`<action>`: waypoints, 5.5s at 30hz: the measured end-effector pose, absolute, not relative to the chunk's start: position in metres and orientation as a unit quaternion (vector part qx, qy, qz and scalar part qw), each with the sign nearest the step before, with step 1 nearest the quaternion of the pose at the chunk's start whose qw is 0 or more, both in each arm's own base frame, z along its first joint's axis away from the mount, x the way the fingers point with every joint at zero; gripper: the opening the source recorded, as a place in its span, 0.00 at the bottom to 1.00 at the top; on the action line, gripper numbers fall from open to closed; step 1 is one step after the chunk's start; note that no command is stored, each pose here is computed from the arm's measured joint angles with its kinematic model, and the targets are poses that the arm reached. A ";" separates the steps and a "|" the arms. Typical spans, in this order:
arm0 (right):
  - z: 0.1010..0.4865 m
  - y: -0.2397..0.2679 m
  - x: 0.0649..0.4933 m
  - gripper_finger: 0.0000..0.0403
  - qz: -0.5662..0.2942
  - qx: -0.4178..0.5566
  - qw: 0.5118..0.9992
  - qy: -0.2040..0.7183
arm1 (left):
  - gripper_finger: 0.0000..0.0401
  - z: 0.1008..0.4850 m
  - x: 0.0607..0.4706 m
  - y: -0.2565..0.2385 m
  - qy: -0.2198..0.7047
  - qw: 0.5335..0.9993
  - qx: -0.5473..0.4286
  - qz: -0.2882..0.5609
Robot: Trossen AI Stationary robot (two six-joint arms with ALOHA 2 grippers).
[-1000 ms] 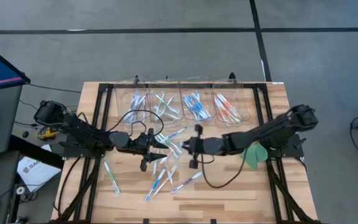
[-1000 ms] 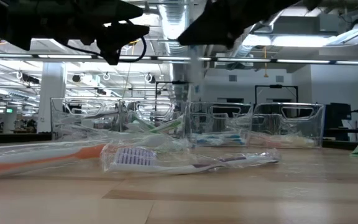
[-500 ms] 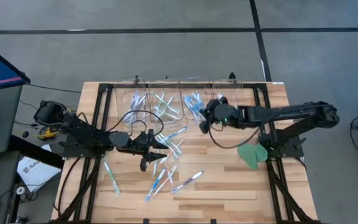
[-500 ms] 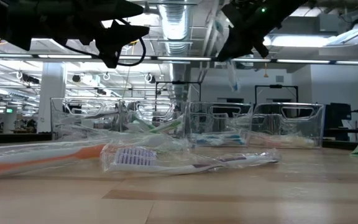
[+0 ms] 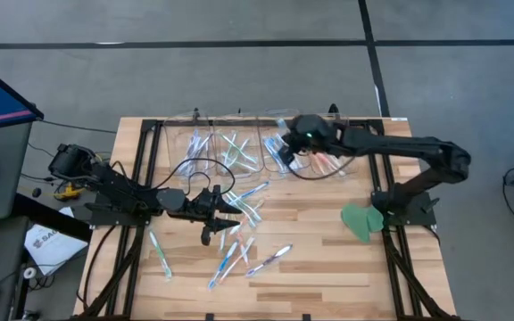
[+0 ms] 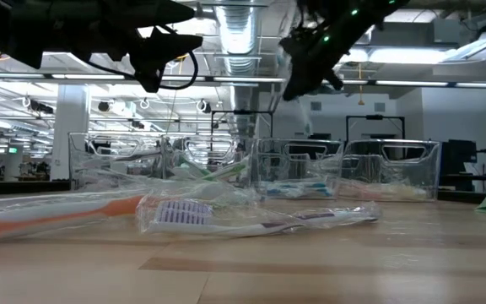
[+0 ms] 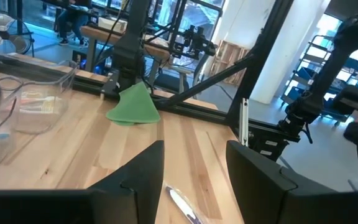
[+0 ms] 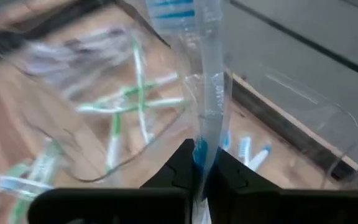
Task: Pick & Place Toothbrushes
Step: Put the blue toothbrush into the middle right transparent bin, then put the green toothbrush into the middle left transparent bin
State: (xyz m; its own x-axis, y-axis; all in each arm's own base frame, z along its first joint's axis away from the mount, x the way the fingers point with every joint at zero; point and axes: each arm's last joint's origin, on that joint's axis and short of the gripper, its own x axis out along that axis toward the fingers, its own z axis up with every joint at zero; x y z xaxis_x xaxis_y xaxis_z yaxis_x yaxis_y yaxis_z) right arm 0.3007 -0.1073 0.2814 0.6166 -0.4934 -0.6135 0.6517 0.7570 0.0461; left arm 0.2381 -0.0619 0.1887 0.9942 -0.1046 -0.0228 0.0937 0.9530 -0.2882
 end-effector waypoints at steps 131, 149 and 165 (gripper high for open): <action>0.201 0.077 0.387 0.69 0.056 -0.027 0.954 0.293 | 0.46 0.175 0.219 -0.067 0.080 0.991 -0.078 -0.076; 0.138 0.044 0.423 0.68 0.011 -0.029 0.943 0.331 | 0.46 0.170 0.218 -0.066 0.103 0.989 -0.073 -0.075; 0.133 0.041 0.422 0.68 -0.011 -0.041 0.938 0.344 | 0.46 0.169 0.218 -0.066 0.106 0.989 -0.072 -0.074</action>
State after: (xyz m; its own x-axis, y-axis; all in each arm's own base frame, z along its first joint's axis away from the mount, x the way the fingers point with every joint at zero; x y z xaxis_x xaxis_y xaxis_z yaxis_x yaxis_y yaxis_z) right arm 0.4219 0.0409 0.1333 0.7626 -0.0489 -0.6450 -0.0069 0.9965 -0.0837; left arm 0.2179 -0.0662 0.1692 0.9666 -0.1608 -0.1993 0.1301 0.9787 -0.1587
